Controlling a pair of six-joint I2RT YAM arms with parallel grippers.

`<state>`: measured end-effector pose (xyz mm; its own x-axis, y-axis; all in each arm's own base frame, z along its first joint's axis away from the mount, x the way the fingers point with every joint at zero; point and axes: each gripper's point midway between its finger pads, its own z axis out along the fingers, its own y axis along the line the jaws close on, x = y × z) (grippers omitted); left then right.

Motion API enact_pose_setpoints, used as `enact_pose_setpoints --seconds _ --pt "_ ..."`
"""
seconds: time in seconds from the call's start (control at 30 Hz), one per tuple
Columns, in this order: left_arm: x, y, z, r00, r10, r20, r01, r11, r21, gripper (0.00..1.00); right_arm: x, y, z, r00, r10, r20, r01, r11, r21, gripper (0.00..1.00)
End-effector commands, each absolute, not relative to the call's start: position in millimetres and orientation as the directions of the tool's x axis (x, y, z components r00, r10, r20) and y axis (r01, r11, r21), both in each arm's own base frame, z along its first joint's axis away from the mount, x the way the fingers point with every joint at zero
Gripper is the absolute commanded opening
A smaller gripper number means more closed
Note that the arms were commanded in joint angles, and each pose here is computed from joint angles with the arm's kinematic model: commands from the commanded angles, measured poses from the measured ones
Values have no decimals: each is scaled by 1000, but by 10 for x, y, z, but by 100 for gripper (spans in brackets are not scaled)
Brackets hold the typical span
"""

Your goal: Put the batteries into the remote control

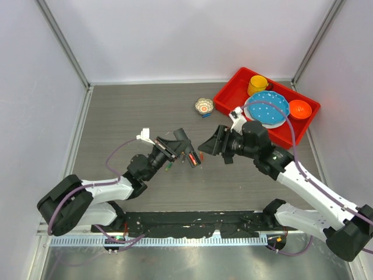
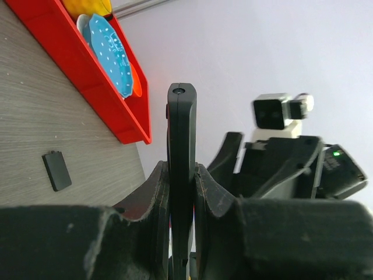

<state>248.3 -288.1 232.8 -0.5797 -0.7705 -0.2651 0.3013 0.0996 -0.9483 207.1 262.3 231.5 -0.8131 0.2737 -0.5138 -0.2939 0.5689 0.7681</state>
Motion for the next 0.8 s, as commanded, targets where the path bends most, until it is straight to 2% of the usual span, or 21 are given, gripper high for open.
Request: enact_pose_setpoints --seconds 0.0,0.23,0.4,0.67,0.7,0.77 --pt "2497 -2850 2481 -550 -790 -271 334 90 -938 0 2105 2415 2542 -725 176 -666 -389 693 607 70" --pt "2543 -2914 2451 -561 -779 -281 312 115 -943 0 2009 2626 2633 -636 10 -772 -474 785 400 66" --pt "2464 -2894 2399 -579 -762 -290 320 115 -940 0 2125 2544 2646 -595 93 -798 -415 815 404 66" --pt "2285 -2521 2152 -559 -776 -293 281 156 -947 0 2334 2385 2150 -598 73 -798 -292 907 302 67" --pt "2223 -2438 2300 -544 -787 -291 314 131 -940 0 2382 2330 2070 -593 69 -802 -264 924 275 67" --pt "2192 -2332 2133 -541 -780 -315 272 192 -943 0 2456 2321 1956 -591 53 -805 -248 937 244 68"
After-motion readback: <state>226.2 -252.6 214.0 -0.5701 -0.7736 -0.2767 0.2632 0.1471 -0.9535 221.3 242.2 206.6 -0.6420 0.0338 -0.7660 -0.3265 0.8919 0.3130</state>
